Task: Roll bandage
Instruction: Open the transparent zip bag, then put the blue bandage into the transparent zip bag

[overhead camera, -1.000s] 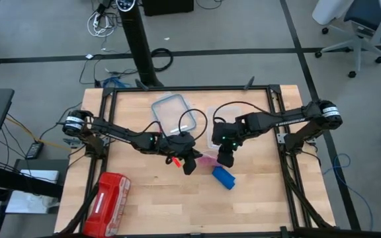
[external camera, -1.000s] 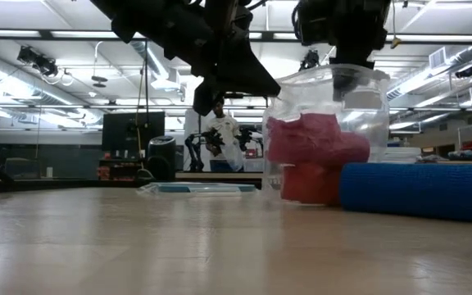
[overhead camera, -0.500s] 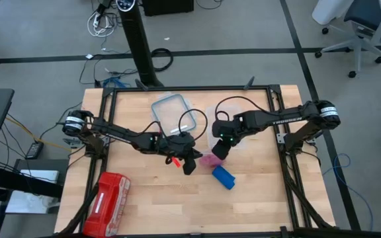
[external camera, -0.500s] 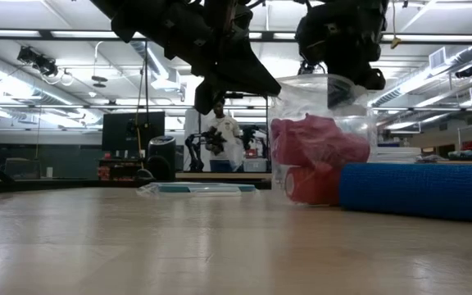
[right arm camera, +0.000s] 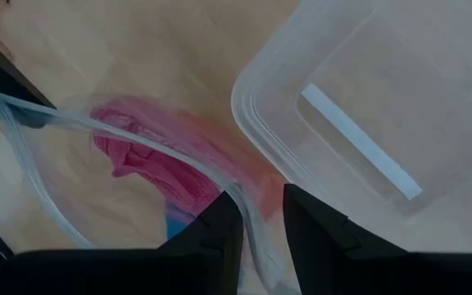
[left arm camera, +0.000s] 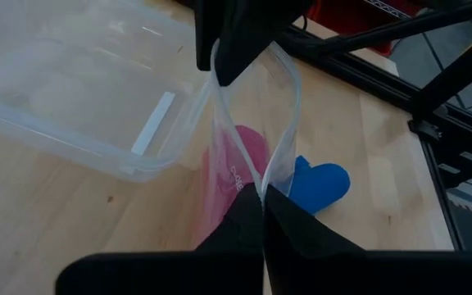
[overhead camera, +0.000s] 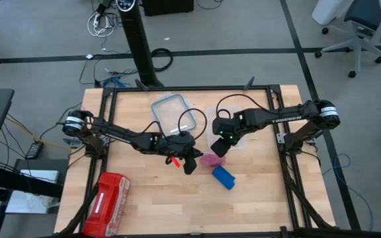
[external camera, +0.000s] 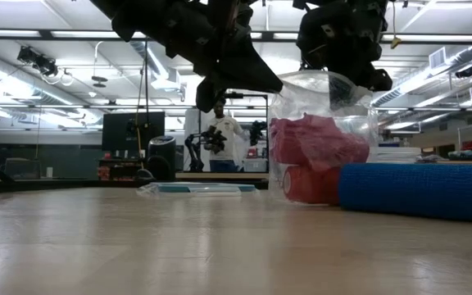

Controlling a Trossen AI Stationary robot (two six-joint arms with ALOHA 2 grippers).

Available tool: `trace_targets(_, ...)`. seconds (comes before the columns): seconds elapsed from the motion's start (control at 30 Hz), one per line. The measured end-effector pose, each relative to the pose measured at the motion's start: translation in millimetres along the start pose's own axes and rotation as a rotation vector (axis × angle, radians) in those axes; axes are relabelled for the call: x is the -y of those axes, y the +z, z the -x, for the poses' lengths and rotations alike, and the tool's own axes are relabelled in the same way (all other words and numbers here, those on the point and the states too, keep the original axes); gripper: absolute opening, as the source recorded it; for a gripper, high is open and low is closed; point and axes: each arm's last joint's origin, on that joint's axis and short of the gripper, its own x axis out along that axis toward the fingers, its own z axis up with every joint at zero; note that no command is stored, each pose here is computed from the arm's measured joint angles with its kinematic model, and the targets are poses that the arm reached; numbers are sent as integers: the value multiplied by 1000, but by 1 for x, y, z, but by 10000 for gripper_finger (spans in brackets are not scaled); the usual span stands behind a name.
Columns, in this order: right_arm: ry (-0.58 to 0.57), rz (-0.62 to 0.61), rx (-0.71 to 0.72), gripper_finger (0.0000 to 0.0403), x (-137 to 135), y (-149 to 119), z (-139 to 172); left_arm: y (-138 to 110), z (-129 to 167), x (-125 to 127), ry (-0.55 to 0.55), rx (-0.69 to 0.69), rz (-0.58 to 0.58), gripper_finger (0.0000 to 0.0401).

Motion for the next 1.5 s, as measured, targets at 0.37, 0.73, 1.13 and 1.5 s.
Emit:
trace_targets(0.37,59,3,35,87,0,14,10,3,0,1,-9,35,-20,0)
trace_targets(0.73,70,148,28,87,-16,10,32,3,0,1,-8,34,-19,0)
trace_targets(1.13,88,352,-46,87,-48,-22,73,3,0,1,-7,33,-19,0)
trace_targets(1.5,56,396,-133,106,-71,-86,50,3,0,1,-6,32,-19,0)
